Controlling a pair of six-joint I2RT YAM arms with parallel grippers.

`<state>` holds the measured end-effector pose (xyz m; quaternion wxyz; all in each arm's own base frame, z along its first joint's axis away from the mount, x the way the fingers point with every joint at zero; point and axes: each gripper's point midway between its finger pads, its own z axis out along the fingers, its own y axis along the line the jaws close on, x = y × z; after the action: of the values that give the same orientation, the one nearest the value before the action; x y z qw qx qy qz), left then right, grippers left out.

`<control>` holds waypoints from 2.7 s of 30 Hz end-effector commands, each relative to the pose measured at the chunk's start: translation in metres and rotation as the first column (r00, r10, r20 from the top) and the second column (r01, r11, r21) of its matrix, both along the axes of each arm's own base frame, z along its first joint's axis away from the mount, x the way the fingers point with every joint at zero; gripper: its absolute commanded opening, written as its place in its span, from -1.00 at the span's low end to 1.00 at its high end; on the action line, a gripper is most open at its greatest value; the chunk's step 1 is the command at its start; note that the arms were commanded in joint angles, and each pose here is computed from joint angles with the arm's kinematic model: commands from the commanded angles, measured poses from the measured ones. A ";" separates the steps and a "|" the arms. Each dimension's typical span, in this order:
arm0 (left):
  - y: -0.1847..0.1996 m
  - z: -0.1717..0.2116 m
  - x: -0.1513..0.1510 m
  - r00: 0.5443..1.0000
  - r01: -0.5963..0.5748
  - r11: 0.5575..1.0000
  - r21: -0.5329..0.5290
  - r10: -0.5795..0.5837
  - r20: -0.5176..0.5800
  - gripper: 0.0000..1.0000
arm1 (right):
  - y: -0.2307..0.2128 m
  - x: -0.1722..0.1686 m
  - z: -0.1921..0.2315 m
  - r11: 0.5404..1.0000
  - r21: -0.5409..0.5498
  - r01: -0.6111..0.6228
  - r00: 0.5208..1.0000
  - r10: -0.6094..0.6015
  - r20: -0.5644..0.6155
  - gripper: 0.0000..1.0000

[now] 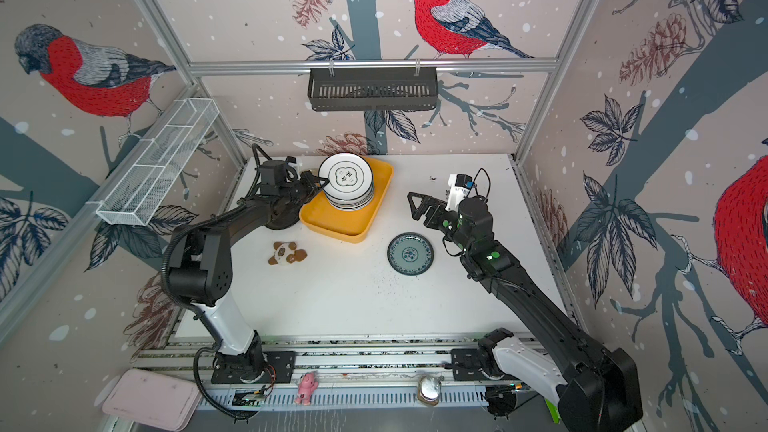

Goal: Place the plates into the plastic bin on the countertop
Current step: 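Lower the white plate into the yellow bin with left while right withdraws, then press the white plate flat onto the stack with the left gripper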

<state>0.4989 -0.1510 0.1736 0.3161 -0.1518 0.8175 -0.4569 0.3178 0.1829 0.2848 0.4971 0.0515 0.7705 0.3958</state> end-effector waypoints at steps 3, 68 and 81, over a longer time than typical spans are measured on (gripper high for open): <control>0.005 -0.011 0.024 0.999 -0.044 0.999 0.005 0.044 -0.012 -0.88 | -0.013 -0.004 -0.006 0.998 -0.002 0.065 0.998 -0.065 -0.008 0.99; -0.016 -0.073 0.029 0.981 -0.013 0.973 0.229 0.057 -0.184 0.66 | -0.027 0.004 -0.018 0.990 -0.054 0.127 0.992 -0.128 -0.003 0.99; -0.019 -0.080 0.016 0.974 0.043 0.933 0.357 0.040 -0.221 0.80 | -0.031 0.001 -0.020 0.990 -0.040 0.136 0.991 -0.136 -0.001 0.99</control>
<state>0.5236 -0.1755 0.1003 0.2550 -0.1509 0.9030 -0.3112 0.3175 0.1519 0.2553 0.5080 0.0994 0.7859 0.3384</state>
